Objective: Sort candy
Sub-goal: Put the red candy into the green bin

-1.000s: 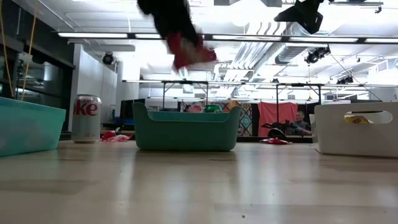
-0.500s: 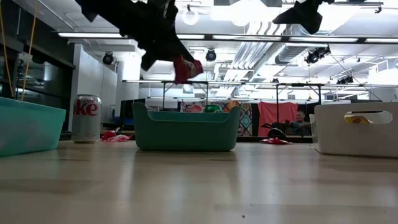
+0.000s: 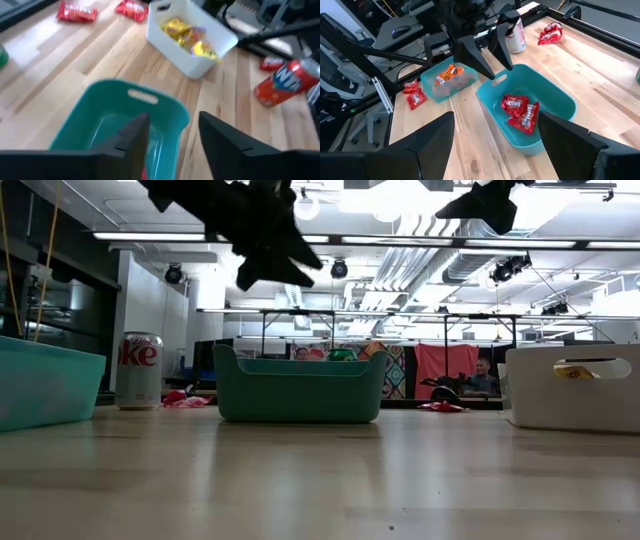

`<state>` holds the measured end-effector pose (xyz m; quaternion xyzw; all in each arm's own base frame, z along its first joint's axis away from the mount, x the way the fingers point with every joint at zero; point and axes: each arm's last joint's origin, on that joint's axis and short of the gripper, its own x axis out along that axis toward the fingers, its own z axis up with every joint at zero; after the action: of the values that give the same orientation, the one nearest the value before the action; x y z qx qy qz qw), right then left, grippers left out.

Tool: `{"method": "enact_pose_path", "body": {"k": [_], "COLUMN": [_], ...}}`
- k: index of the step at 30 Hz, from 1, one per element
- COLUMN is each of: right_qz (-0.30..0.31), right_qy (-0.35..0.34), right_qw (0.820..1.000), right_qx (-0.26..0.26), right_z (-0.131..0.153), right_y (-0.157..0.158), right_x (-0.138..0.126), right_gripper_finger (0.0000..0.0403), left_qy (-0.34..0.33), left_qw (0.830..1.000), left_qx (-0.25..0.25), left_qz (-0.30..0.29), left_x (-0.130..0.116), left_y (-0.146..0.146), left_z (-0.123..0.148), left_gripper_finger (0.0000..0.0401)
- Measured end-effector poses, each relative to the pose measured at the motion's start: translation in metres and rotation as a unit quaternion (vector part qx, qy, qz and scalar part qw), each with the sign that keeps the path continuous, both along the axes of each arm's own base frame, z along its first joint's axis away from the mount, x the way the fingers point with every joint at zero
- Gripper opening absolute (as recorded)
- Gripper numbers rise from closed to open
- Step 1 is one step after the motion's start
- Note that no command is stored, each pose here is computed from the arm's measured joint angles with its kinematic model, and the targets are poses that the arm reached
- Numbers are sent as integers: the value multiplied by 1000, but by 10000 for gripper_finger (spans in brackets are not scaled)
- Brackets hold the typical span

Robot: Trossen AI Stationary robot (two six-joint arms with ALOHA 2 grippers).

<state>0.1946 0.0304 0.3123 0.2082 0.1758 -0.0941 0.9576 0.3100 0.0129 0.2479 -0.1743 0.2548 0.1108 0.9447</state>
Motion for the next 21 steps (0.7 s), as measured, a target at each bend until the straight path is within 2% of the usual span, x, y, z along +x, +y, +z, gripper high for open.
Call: {"method": "enact_pose_path", "body": {"k": [3, 5, 8, 11, 14, 17, 21], "right_qz": [-5, -7, -11, -12, -11, -9, -26], "right_qy": [-1, -3, -7, -12, -27, -38, -43], "right_qw": [1000, 1000, 1000, 999, 999, 999, 999], "right_qx": [11, 17, 27, 30, 32, 28, 17], "right_z": [0, 0, 1, 1, 4, 6, 7], "right_y": [0, 0, 0, 0, 0, 0, -1], "right_x": [0, 0, 0, 1, 2, 3, 3], "right_gripper_finger": [281, 281, 281, 281, 281, 281, 281], "left_qy": [-2, -7, 38, 102, 158, 204, 236], "left_qw": [1000, 999, 993, 976, 949, 918, 889], "left_qx": [9, 31, 80, 105, 90, 41, -17], "left_qz": [6, 21, 78, 162, 259, 338, 391], "left_x": [0, -2, -14, -30, -55, -81, -104], "left_y": [8, 19, 44, 77, 115, 146, 174], "left_z": [18, 42, 72, 89, 93, 82, 64], "left_gripper_finger": [194, 208, 218, 220, 220, 220, 220]}}
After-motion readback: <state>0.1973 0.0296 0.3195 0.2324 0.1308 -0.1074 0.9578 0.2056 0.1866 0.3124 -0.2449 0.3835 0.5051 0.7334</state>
